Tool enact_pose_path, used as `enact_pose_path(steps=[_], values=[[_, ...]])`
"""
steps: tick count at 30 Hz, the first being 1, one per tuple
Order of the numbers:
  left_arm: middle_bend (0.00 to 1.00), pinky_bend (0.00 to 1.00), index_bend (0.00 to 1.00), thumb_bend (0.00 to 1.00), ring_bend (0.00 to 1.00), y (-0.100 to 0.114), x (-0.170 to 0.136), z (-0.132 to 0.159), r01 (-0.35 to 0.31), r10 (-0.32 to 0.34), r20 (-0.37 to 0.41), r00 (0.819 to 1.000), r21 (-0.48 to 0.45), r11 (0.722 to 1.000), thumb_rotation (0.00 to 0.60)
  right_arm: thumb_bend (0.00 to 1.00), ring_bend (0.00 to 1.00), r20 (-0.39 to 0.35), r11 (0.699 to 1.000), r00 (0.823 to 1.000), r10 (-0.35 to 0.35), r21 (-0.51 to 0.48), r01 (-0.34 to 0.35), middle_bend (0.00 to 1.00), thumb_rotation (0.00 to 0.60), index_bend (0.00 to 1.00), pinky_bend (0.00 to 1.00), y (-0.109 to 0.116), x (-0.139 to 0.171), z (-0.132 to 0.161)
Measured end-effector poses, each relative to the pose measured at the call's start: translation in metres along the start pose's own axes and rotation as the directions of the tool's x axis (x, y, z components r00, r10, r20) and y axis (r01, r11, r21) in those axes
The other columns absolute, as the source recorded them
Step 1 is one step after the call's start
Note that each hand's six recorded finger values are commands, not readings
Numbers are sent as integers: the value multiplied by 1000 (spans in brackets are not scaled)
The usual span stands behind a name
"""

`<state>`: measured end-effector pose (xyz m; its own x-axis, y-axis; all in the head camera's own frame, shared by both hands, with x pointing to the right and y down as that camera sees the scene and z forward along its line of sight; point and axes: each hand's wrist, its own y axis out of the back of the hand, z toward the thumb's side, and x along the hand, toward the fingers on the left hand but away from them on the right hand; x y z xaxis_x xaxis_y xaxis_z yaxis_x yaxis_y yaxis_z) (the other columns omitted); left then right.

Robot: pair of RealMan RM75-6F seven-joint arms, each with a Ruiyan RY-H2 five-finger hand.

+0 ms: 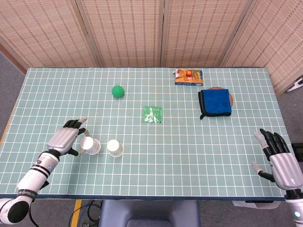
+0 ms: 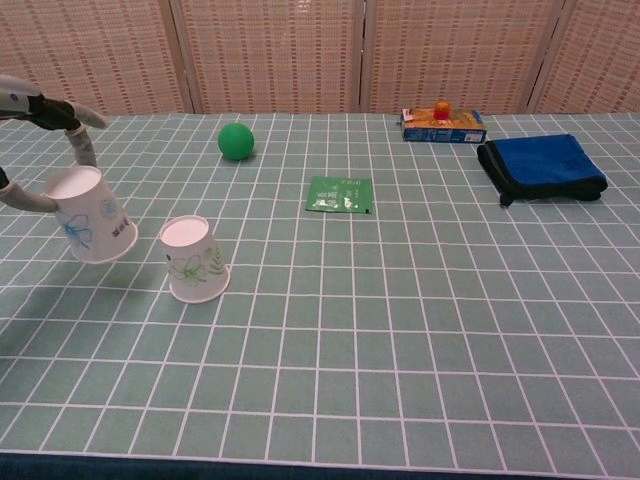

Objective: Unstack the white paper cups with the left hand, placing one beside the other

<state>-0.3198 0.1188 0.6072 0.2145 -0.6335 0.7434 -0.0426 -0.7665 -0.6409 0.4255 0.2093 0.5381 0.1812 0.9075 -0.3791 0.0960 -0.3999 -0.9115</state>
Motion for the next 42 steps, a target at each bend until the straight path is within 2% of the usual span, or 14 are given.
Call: enact_pose_path(steps=[21,33,39,42], values=[[0,0,442,266,0,-39,21,-36,22,-20,20,1000,-109,994,600,292,0,8,1000,1000,14,18,-14,0,600,0,0,-5,0,1],[0,0,433,266,0,-56,29,-45,51,-46,36,998,-149,987,600,292,0,16,1000,1000,18,23,-19,0,600,0,0,-7,0,2],[0,0,353,266,0,-61,33,-44,64,-57,46,997,-164,984,600,292,0,25,1000,1000,11,23,-12,0,600,0,0,-5,0,0],[0,0,216,266,0,-61,33,-42,62,-53,55,997,-178,982,600,292,0,25,1000,1000,8,23,-9,0,600,0,0,-4,1,0]])
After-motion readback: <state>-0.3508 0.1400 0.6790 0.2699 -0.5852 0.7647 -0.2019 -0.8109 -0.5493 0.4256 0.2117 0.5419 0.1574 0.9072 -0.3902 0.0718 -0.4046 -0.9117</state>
